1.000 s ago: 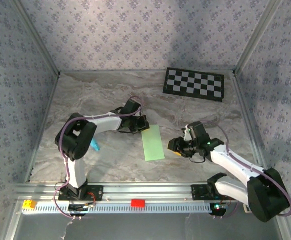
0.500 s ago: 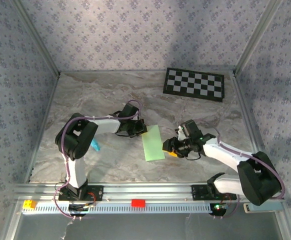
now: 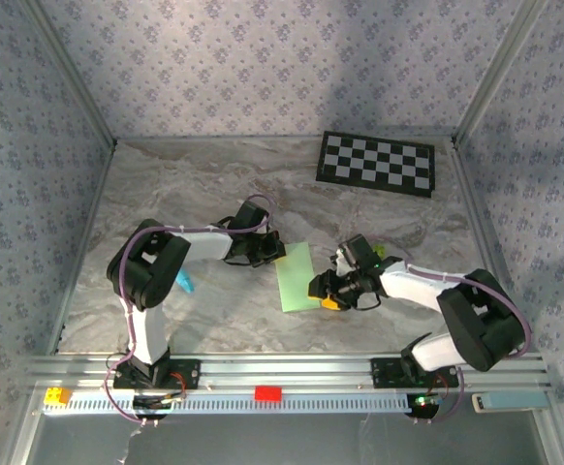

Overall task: Fold a paper plane with a square sheet of paper (pick it up from the middle)
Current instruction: Fold the triangle a second time at the center of the table.

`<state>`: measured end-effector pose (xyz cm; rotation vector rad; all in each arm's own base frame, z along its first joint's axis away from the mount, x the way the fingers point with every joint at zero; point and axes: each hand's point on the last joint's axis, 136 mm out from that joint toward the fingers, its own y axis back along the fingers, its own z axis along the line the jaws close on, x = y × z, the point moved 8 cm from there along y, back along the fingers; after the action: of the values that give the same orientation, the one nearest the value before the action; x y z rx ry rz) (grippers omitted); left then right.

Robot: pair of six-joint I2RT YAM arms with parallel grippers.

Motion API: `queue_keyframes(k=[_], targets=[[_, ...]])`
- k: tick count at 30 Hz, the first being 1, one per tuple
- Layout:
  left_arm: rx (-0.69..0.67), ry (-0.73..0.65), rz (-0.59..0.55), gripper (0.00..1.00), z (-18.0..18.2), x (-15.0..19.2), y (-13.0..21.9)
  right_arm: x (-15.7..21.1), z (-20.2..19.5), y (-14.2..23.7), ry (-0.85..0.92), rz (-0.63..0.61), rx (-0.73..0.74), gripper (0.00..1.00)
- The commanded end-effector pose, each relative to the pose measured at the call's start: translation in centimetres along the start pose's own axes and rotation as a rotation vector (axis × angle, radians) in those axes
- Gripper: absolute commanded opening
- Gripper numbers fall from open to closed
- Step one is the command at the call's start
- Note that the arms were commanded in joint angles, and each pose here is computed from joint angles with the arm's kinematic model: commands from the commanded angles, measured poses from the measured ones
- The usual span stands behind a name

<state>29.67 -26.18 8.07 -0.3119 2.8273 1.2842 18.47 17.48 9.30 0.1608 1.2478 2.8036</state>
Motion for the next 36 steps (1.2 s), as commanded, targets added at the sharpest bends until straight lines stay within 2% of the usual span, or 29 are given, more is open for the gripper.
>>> queue_keyframes(k=[1, 19, 28, 36], targets=[[-0.068, 0.047, 0.044, 0.05, 2.5, 1.1, -1.0, -0.3, 0.7, 0.2, -0.004, -0.017, -0.008, 0.53], [-0.072, 0.085, 0.062, 0.04, 3.6, 1.5, -1.5, -0.1, 0.0, 0.1, -0.05, -0.015, 0.019, 0.53], [-0.055, 0.064, 0.07, 0.04, 3.2, 1.4, -1.4, -0.8, 1.4, 0.1, -0.014, -0.02, -0.091, 0.5], [-0.036, 0.021, 0.076, 0.04, 2.4, 1.0, -1.3, -2.1, 1.5, 0.2, -0.005, -0.022, -0.142, 0.5]])
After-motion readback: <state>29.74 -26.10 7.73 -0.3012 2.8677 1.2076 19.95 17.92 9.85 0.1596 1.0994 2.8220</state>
